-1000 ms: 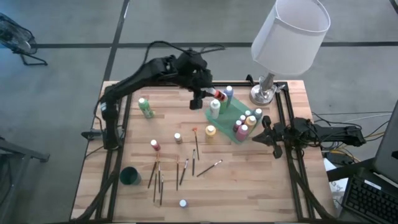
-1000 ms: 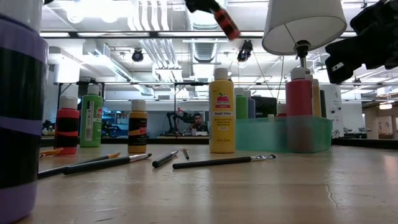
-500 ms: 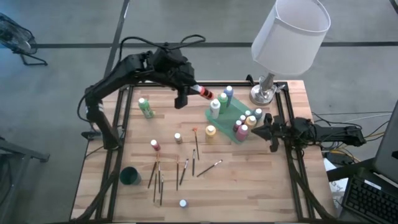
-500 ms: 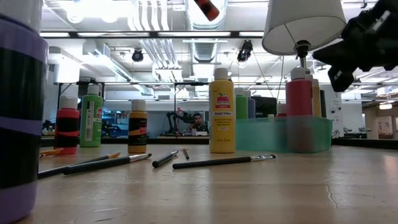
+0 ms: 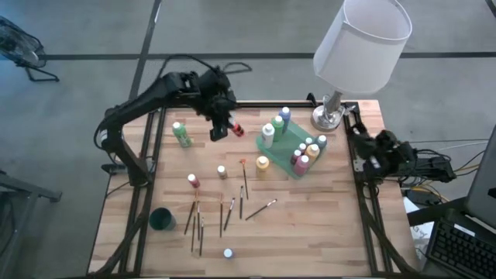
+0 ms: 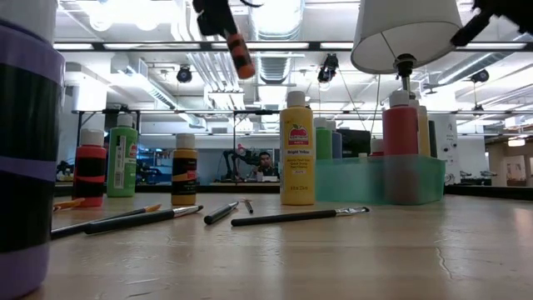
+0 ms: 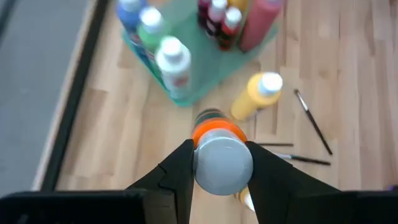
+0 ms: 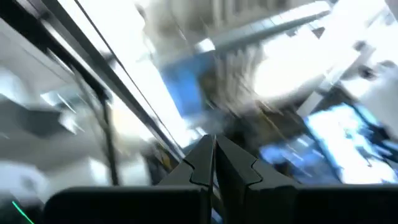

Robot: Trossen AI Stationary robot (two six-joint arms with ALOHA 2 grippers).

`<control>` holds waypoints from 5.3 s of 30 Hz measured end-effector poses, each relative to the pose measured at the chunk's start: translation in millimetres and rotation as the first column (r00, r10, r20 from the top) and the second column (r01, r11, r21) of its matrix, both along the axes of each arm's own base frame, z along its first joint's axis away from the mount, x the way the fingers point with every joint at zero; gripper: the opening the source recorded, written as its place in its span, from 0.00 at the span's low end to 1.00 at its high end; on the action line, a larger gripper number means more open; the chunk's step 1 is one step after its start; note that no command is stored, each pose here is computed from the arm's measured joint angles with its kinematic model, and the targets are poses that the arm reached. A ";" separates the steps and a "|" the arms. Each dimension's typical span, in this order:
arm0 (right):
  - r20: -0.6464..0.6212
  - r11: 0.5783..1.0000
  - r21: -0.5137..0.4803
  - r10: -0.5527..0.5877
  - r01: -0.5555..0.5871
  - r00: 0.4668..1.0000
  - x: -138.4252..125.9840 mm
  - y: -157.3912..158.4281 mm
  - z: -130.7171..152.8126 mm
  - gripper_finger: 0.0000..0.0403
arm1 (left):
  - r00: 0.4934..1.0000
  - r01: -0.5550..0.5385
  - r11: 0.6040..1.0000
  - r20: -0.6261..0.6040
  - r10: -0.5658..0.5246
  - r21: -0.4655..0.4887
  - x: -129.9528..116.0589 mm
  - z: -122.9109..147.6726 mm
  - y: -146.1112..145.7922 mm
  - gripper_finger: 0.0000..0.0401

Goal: Pick & Place Paint Supplies
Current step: Put the small orange paint bottle into the green bin

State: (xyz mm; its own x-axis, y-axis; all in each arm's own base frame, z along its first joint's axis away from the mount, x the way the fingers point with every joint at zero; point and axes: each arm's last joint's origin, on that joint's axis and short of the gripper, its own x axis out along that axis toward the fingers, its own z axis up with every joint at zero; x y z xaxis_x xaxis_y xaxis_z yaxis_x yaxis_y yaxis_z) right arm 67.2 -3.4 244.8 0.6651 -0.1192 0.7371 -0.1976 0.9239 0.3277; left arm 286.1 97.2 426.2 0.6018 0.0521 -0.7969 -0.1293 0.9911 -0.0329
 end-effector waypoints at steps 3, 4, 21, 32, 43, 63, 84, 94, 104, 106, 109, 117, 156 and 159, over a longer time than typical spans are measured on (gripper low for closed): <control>0.070 0.997 -0.051 0.063 -0.060 0.996 -6.7 2.2 11.6 0.03 | 0.998 0.061 0.997 0.003 -0.061 -0.054 8.6 -10.6 -11.3 0.31; 0.078 0.996 -0.070 0.063 -0.058 0.995 -8.2 2.6 16.0 0.03 | 0.996 0.090 0.993 0.013 -0.090 -0.073 10.6 -11.2 -16.3 0.31; -0.467 0.988 -0.123 -0.139 0.092 0.873 57.4 -1.2 121.0 0.03 | 0.914 0.394 0.919 -0.106 -0.393 -0.007 22.5 -37.5 -61.0 0.31; -0.730 0.984 -0.138 -0.179 0.115 0.660 132.4 -3.0 161.9 0.03 | 0.949 0.260 0.965 -0.194 -0.250 0.029 12.3 -70.2 3.7 0.31; -0.930 0.980 -0.100 -0.154 0.172 0.335 151.3 -5.3 176.0 0.03 | 0.946 0.263 0.964 -0.191 -0.264 -0.030 16.1 -92.0 5.6 0.31; -0.977 0.993 -0.069 -0.087 0.096 0.197 181.4 7.7 146.0 0.03 | 0.957 0.289 0.953 -0.007 -0.289 0.087 43.7 -18.3 -38.7 0.31; -0.995 0.999 -0.038 -0.037 -0.007 0.094 189.0 17.2 139.6 0.05 | 0.967 0.254 0.963 -0.019 -0.253 0.088 91.6 -13.0 -35.6 0.31; -0.999 0.999 -0.026 -0.027 0.024 0.030 212.9 5.8 126.9 0.37 | 0.971 0.238 0.969 -0.011 -0.238 0.069 94.6 -11.8 -37.2 0.31; -0.994 0.994 -0.105 -0.105 -0.018 -0.029 245.4 1.6 115.7 0.62 | 0.971 0.240 0.968 -0.005 -0.240 0.073 95.1 -11.5 -37.2 0.31; -0.992 0.992 -0.123 -0.124 -0.019 -0.035 250.4 1.3 115.6 0.65 | 0.970 0.243 0.967 -0.011 -0.243 0.073 94.7 -11.9 -37.2 0.31; -0.990 0.990 -0.139 -0.140 -0.016 -0.036 255.2 0.0 116.7 0.67 | 0.968 0.251 0.965 -0.012 -0.251 0.078 93.5 -10.9 -37.3 0.31; -0.984 0.986 -0.166 -0.165 0.012 -0.073 263.3 -5.4 108.0 0.64 | 0.966 0.257 0.963 -0.013 -0.256 0.085 92.8 -10.4 -36.7 0.31; -0.976 0.971 -0.217 -0.213 0.099 -0.051 253.3 -13.8 119.9 0.29 | 0.969 0.244 0.956 0.001 -0.248 0.164 77.7 4.6 -32.0 0.38; -0.977 0.971 -0.213 -0.210 0.110 -0.039 249.0 -13.9 124.2 0.29 | 0.970 0.231 0.956 0.035 -0.241 0.183 68.5 15.2 -31.0 0.39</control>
State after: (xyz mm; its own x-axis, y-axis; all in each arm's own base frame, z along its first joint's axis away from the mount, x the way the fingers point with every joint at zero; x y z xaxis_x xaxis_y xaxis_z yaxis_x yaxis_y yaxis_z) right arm 316.1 -17.3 369.0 0.6932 -0.3403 -0.6354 0.4343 0.9007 -0.0086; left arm 354.6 66.1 441.3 0.6572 0.0395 -0.7527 0.1059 0.9839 0.1441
